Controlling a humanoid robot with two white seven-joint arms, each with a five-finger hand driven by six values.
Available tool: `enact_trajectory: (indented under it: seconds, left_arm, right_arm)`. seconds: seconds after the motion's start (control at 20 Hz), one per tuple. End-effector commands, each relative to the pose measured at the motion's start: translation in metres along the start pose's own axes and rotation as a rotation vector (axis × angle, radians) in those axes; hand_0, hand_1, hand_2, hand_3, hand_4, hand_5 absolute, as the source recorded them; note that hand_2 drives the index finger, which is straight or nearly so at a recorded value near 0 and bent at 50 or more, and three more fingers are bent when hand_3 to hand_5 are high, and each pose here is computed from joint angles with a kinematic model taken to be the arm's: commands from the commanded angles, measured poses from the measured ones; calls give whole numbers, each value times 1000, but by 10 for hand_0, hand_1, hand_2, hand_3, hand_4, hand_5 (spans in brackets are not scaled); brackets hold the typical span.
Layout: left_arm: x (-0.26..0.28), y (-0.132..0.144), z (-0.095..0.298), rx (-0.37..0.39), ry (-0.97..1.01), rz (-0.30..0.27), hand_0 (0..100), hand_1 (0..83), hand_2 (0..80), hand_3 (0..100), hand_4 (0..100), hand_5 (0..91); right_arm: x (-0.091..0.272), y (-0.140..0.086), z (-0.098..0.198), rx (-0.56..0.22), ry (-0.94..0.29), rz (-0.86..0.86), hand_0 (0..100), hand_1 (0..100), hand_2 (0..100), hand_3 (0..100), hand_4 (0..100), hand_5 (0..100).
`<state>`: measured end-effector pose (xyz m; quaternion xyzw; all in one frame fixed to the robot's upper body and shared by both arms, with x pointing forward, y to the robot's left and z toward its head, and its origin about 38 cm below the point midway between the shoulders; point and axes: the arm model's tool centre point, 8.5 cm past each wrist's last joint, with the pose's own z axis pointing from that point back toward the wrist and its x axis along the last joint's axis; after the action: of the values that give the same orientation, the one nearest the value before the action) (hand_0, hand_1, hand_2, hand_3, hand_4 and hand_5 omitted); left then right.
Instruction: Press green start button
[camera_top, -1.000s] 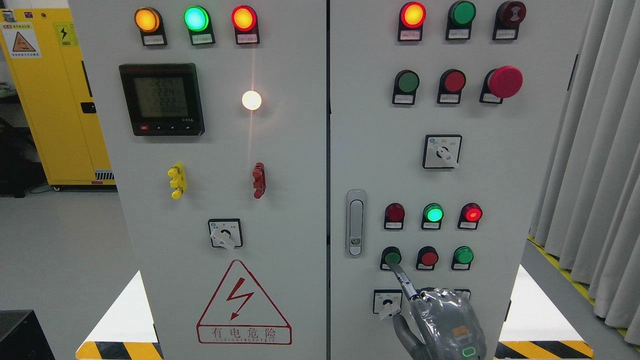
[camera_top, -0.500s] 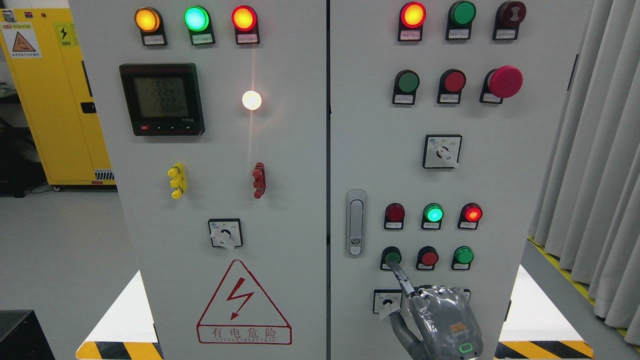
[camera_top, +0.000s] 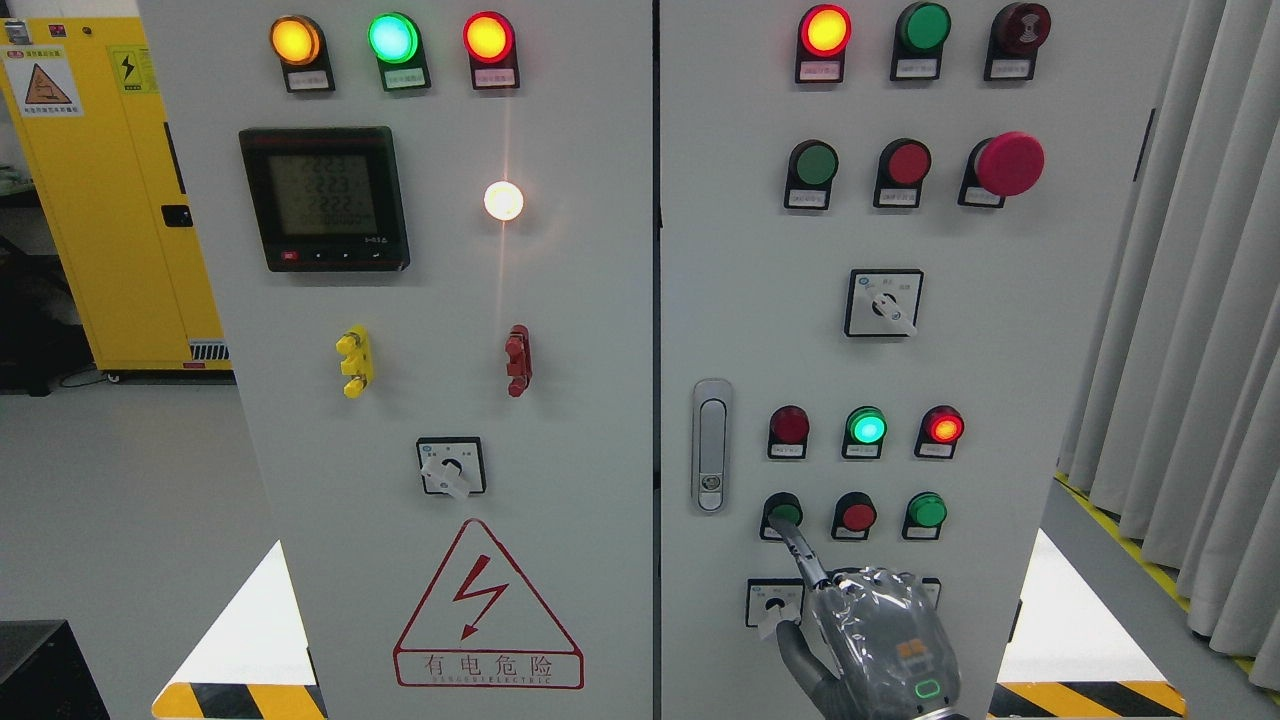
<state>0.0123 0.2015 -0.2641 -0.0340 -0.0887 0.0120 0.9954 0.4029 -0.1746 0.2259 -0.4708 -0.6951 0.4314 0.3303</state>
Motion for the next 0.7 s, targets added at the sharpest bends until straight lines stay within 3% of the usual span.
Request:
enact_trajectory:
  seconds: [0.0, 0.65]
  left_arm:
    - [0, 0, 0, 0, -1, 0, 120, 556, 0, 0, 0, 0]
    - [0, 0, 0, 0, -1, 0, 120, 556, 0, 0, 0, 0]
  right_arm:
    - [2, 10, -2, 30, 35, -78, 569, 834, 0, 937, 941, 960]
    - [2, 8, -3, 22, 35, -77, 576, 826, 0, 932, 941, 955]
